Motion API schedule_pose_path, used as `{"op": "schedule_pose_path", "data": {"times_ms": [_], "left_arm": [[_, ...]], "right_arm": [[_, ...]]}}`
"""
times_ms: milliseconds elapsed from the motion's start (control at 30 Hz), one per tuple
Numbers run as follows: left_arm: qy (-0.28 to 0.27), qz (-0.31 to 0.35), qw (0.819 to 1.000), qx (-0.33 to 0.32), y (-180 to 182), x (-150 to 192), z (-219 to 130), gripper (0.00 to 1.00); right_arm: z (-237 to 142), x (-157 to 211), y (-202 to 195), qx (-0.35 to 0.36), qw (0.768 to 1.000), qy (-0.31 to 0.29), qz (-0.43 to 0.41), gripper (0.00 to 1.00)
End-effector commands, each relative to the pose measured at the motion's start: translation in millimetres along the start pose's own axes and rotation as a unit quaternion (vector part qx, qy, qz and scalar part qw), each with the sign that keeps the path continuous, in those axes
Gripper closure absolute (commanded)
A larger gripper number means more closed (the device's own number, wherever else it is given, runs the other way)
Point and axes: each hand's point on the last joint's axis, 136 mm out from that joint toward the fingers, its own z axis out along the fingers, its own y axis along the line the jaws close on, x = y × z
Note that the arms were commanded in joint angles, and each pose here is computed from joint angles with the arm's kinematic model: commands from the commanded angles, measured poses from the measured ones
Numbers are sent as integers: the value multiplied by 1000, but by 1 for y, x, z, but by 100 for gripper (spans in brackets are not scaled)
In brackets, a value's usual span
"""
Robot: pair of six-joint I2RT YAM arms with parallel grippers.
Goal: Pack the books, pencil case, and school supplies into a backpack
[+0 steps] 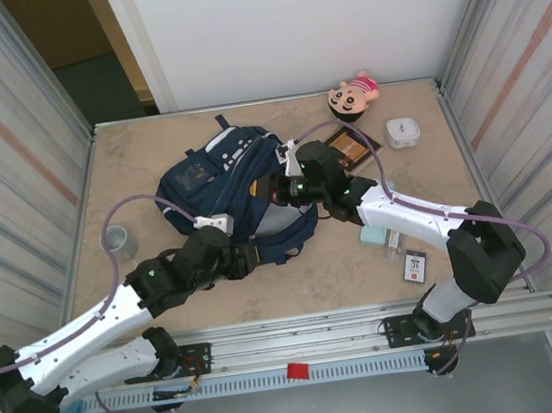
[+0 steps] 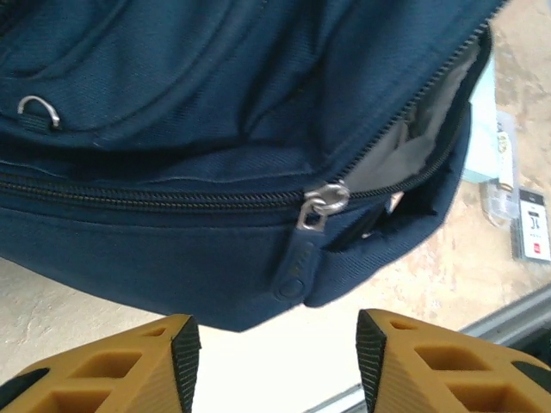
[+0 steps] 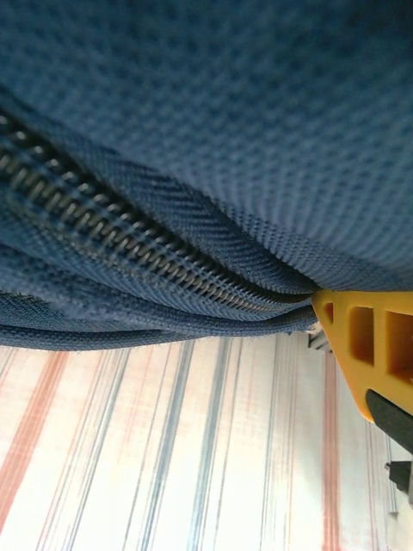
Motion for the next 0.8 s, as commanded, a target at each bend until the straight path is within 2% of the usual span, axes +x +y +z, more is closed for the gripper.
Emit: {"op": "schedule_pose_path", "data": {"times_ms": [0, 167, 400, 533, 700, 767], "left_arm": [[-36, -13, 999, -25, 7, -11, 4, 48], [-43, -13, 999, -16, 0, -16, 14, 53], [-32, 0, 999, -27, -3, -15, 25, 55], [-29, 2, 999, -43, 5, -11, 25, 70], [-25, 10, 999, -33, 11, -6, 19, 96], [-26, 5, 999, -37, 19, -5, 15, 100]], "right_arm": [[-10, -25, 41, -45, 997, -46, -43, 100], [-11, -22, 46, -52, 997, -40, -47, 100], [-10, -16, 53, -60, 996, -33, -49, 100], [-13, -18, 55, -60, 996, -35, -54, 100], [-15, -16, 55, -54, 996, -23, -63, 100], [-16, -17, 54, -52, 996, -20, -65, 100]]}}
